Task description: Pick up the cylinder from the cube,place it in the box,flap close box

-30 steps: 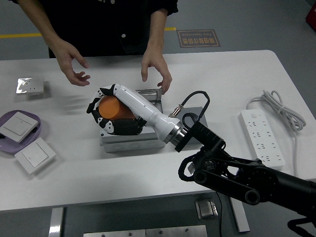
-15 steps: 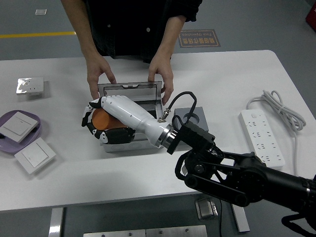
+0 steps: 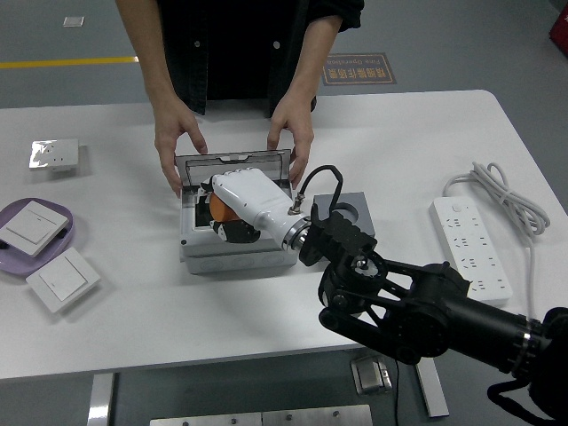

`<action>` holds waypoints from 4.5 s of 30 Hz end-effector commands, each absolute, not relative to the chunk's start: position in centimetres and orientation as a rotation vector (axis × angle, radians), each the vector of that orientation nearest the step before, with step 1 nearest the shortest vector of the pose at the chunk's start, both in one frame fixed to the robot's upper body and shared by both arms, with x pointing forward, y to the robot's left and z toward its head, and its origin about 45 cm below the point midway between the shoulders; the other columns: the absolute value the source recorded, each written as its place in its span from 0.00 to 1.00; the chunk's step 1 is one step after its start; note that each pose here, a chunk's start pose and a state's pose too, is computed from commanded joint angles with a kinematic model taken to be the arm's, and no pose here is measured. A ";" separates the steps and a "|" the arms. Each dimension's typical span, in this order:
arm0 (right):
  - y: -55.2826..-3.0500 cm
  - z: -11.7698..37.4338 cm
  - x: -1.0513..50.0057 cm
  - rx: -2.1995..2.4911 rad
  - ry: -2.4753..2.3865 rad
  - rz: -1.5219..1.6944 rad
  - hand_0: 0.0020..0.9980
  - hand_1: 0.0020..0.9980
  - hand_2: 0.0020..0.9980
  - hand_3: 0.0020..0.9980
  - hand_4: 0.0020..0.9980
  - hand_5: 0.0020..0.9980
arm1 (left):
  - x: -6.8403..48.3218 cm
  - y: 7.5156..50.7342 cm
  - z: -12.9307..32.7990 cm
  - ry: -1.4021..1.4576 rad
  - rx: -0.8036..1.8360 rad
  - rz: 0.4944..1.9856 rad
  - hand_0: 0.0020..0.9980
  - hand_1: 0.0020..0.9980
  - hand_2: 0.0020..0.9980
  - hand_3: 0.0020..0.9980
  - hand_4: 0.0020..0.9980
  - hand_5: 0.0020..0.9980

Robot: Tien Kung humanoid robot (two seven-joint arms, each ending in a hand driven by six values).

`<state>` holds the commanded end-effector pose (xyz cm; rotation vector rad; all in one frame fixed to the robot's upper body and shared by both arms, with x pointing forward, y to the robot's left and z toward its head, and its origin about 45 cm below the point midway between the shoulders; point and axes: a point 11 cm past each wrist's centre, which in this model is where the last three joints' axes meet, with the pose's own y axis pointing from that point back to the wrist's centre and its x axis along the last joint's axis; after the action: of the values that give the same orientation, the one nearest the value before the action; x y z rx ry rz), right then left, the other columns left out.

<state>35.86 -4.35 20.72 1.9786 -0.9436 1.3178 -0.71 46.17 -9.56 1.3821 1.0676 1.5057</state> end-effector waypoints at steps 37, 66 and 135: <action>-5.8 18.2 37.5 1.881 -1.032 1.215 0.83 0.70 0.68 0.74 0.81 0.25 | -0.2 46.5 -9.4 1.060 1.380 1.513 0.61 0.63 0.61 0.64 0.72 0.27; -8.3 26.5 41.5 2.246 -1.253 0.840 0.80 0.68 0.66 0.72 0.92 0.28 | 0.1 46.8 -9.3 1.049 1.384 1.515 0.61 0.63 0.61 0.64 0.73 0.31; -21.3 26.4 36.4 2.300 -1.746 0.628 0.72 0.66 0.67 0.74 0.83 0.43 | -1.6 46.4 -9.5 1.087 1.382 1.525 0.61 0.63 0.61 0.64 0.73 0.30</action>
<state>36.38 -21.26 26.45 2.3004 -1.7464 0.6279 -1.63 46.40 -9.51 1.3816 1.0870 1.5247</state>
